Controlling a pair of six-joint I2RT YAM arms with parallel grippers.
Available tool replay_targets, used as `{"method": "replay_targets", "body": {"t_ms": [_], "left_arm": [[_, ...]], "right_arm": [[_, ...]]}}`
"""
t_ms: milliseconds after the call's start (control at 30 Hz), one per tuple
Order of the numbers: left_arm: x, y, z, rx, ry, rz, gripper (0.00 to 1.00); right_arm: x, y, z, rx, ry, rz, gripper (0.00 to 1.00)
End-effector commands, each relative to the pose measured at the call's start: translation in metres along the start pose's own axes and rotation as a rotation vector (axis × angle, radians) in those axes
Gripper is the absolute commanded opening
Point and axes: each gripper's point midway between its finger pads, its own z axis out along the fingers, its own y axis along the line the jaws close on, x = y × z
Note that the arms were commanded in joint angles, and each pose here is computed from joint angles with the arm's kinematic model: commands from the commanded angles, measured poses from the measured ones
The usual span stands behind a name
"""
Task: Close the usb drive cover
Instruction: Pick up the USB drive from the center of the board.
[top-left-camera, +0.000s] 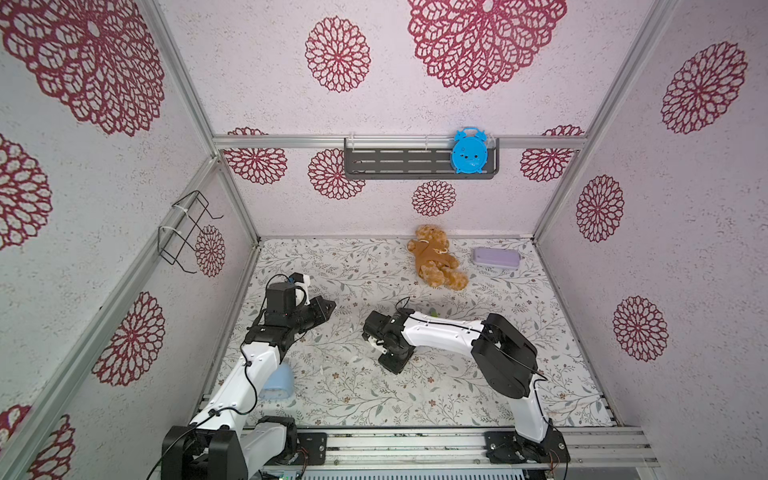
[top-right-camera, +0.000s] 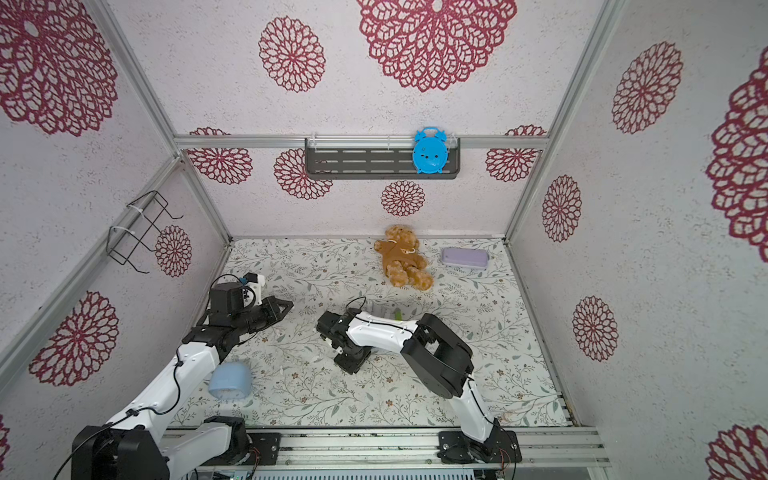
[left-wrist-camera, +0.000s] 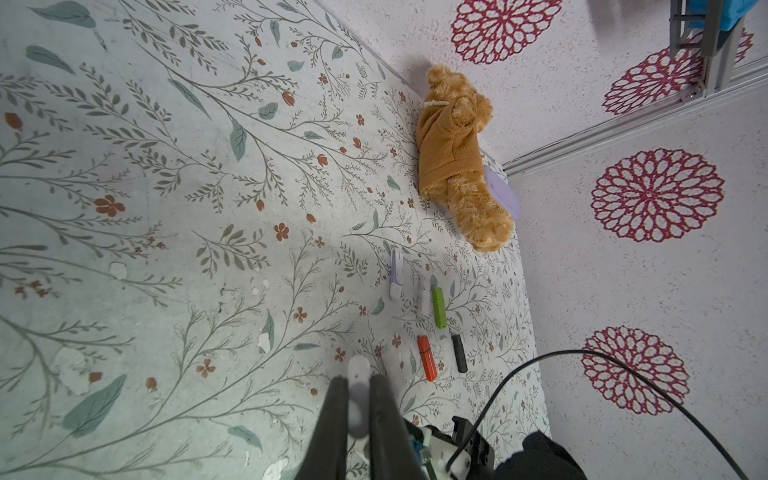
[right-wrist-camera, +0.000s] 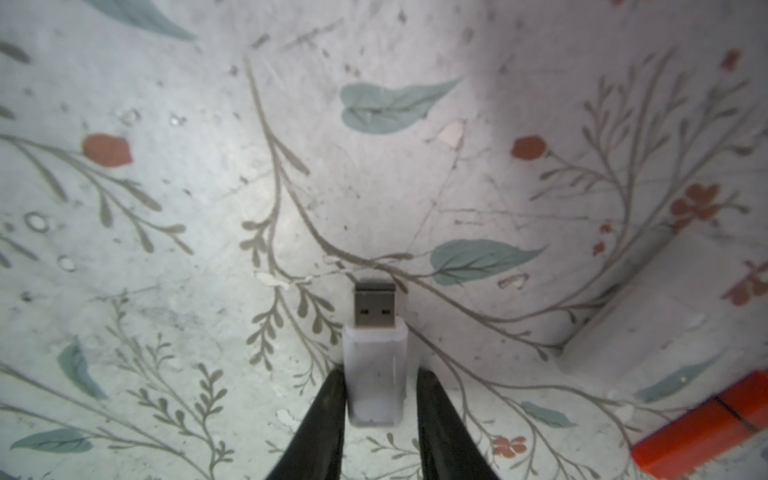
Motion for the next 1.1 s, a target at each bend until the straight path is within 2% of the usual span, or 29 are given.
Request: {"method": "replay_targets", "body": {"t_ms": [0, 233, 533, 600, 700, 833, 933, 1067], "left_arm": [[-0.002, 0.003, 0.002, 0.005, -0.010, 0.010, 0.10], [-0.002, 0.001, 0.003, 0.017, 0.000, 0.006, 0.10], [-0.001, -0.001, 0.003, 0.027, 0.013, 0.001, 0.10], [0.000, -0.002, 0.004, 0.035, 0.019, 0.001, 0.11], [0.003, -0.008, 0.007, 0.068, 0.047, 0.007, 0.11], [0.012, -0.025, 0.015, 0.173, 0.126, 0.023, 0.11], [0.028, -0.049, 0.023, 0.286, 0.234, 0.063, 0.11], [0.055, -0.078, 0.030, 0.406, 0.404, 0.131, 0.10]], "right_arm": [[0.009, 0.001, 0.024, 0.003, 0.059, 0.016, 0.33], [-0.003, 0.006, 0.026, -0.029, 0.028, 0.024, 0.34], [-0.010, 0.001, 0.026, -0.016, 0.008, 0.038, 0.20], [-0.014, 0.001, 0.019, -0.012, -0.023, 0.034, 0.19], [-0.022, -0.005, -0.004, 0.015, -0.100, 0.028, 0.18], [-0.030, -0.012, -0.057, 0.043, -0.306, 0.009, 0.18], [-0.026, -0.022, -0.090, 0.092, -0.433, -0.004, 0.18], [-0.018, -0.025, -0.120, 0.105, -0.537, -0.049, 0.18]]}}
